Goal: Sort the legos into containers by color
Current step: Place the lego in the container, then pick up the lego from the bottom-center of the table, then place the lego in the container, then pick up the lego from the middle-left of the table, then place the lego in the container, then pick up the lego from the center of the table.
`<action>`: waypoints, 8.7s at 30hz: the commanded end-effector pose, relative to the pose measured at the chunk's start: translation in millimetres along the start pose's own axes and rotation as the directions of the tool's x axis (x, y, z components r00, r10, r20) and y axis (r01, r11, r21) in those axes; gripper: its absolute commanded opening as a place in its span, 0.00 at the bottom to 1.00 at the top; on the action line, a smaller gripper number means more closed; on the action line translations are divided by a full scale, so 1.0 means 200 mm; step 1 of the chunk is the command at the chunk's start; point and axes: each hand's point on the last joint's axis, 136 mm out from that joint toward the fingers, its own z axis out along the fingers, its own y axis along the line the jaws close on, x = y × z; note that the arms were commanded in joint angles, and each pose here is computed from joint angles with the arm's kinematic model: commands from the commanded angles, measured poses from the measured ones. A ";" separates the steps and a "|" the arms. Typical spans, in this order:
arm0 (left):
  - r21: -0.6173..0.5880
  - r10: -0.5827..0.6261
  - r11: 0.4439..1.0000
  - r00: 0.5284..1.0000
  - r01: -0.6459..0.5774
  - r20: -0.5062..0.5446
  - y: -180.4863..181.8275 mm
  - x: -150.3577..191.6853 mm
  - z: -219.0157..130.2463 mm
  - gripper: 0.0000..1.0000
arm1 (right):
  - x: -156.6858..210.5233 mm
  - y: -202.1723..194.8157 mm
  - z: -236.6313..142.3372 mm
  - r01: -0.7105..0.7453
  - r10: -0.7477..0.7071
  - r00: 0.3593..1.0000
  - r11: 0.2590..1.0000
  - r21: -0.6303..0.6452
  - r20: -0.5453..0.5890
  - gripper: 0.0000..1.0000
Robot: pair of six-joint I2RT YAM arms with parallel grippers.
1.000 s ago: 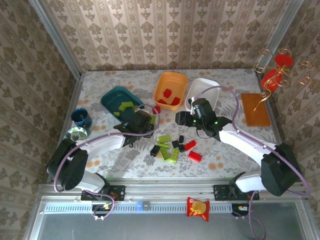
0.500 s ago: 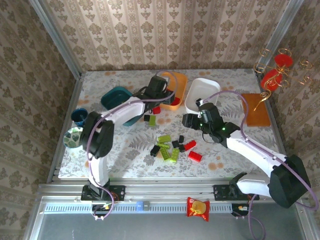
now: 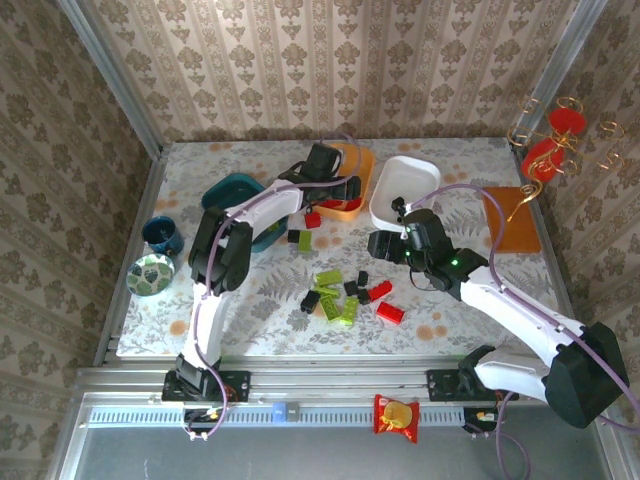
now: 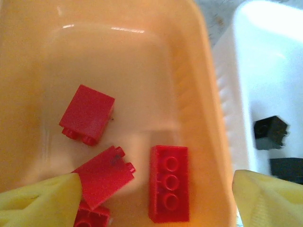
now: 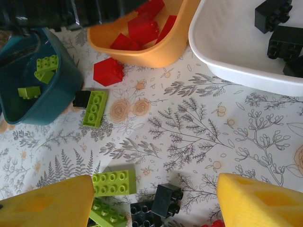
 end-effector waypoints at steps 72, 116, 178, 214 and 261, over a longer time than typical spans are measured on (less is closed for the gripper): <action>-0.048 -0.120 0.991 0.984 0.127 0.128 0.30 0.81 -1.05 1.00 | 1.02 -0.07 -0.03 0.468 -0.362 0.686 0.884 0.002 -0.631 0.30; -0.022 -0.096 0.995 0.994 0.097 0.058 0.28 0.86 -1.11 1.00 | -0.70 0.37 0.66 0.119 -0.121 0.993 0.988 0.097 0.013 0.69; 0.272 0.220 0.938 0.976 -0.214 0.011 -0.55 0.15 -0.30 0.29 | -0.14 -0.37 -0.23 -0.087 0.014 0.981 0.925 0.370 0.194 0.70; 0.235 0.010 0.971 0.988 -0.046 0.154 -0.26 0.31 -0.90 1.00 | 0.01 -0.10 0.06 0.048 -0.043 0.998 0.993 0.112 -0.053 0.71; -0.064 -0.076 0.995 0.995 0.080 0.067 0.26 0.92 -1.01 1.00 | -0.26 -0.10 0.24 0.078 -0.062 0.996 0.966 0.245 -0.071 0.21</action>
